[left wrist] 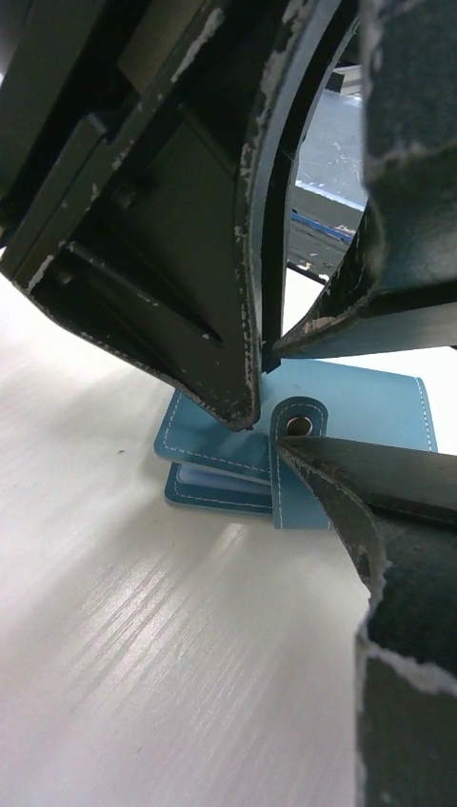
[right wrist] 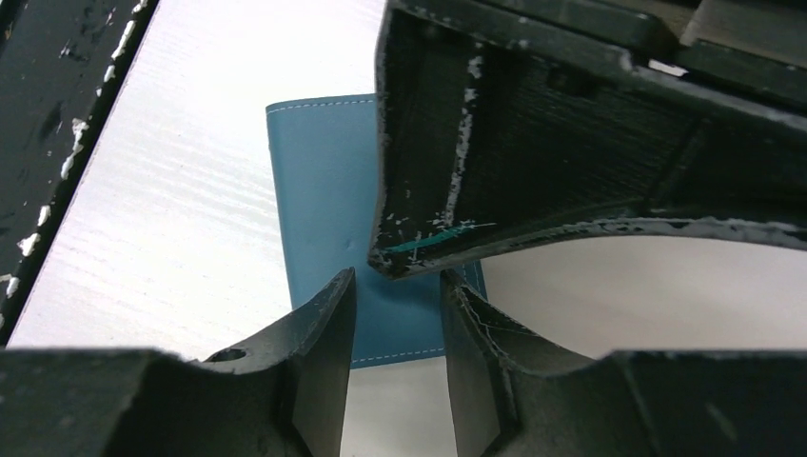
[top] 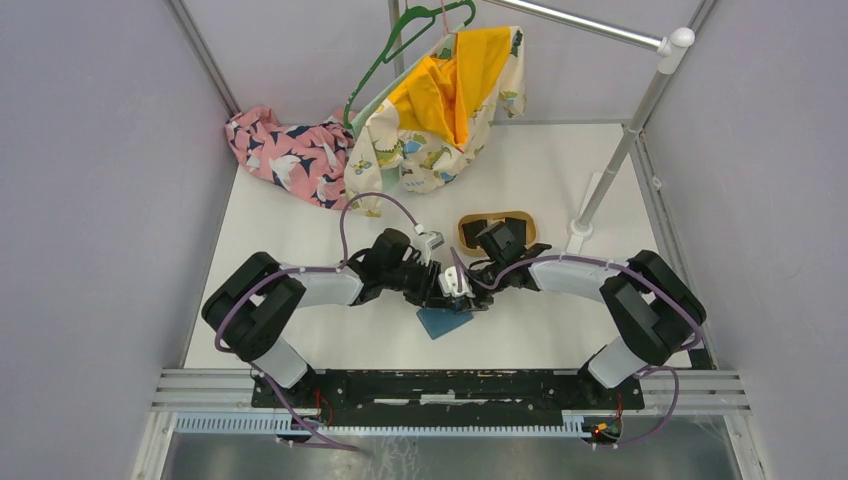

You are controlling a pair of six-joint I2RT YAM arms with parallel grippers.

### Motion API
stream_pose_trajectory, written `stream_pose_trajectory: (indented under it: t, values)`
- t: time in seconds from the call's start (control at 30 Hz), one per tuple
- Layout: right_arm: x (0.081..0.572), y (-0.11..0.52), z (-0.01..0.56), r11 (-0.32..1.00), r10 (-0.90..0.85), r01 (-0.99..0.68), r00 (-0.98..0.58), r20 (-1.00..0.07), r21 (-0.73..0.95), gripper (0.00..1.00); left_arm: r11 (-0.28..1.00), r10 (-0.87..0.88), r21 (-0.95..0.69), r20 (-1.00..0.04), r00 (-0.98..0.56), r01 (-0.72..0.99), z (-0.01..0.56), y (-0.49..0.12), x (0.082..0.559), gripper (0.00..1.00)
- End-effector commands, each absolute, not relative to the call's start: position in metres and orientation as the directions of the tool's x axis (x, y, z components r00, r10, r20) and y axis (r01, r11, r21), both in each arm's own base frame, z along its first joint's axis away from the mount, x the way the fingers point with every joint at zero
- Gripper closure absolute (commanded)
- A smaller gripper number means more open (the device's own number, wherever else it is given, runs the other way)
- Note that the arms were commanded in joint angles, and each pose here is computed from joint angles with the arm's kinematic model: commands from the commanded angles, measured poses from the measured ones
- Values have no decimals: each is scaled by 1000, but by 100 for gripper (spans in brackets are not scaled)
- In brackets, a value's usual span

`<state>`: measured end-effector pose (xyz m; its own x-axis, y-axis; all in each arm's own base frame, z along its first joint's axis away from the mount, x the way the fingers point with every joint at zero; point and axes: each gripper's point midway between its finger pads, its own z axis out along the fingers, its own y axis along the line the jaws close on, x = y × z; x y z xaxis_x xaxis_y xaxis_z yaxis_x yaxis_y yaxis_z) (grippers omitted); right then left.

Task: Put the credit cards into the card holder
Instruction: Close the card holder at the center of the board.

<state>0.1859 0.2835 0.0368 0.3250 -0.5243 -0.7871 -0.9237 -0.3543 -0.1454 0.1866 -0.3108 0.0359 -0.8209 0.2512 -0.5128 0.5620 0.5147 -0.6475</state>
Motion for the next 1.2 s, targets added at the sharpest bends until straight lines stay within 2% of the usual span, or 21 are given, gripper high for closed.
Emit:
stream_pose_trajectory:
  t: [0.0,0.3,0.43,0.6,1.17]
  values:
    - [186,294,41,-323,-482,-940,263,-836,-109,56,684,325,-589,-282,-903,430,-27,-267,147,55]
    - [172,297,40,-364,-446,-930,217,-868,-45,58,680,323,-594,-284,-903,430,-27,-267,148,56]
    - [166,296,39,-397,-442,-917,217,-871,-27,66,681,320,-593,-286,-903,429,-26,-267,148,56]
    - [163,295,38,-409,-438,-912,213,-873,-17,70,678,317,-596,-291,-903,430,-24,-267,149,55]
    - [173,300,36,-333,-451,-943,175,-875,-17,79,631,287,-648,-316,-904,427,-9,-279,151,51]
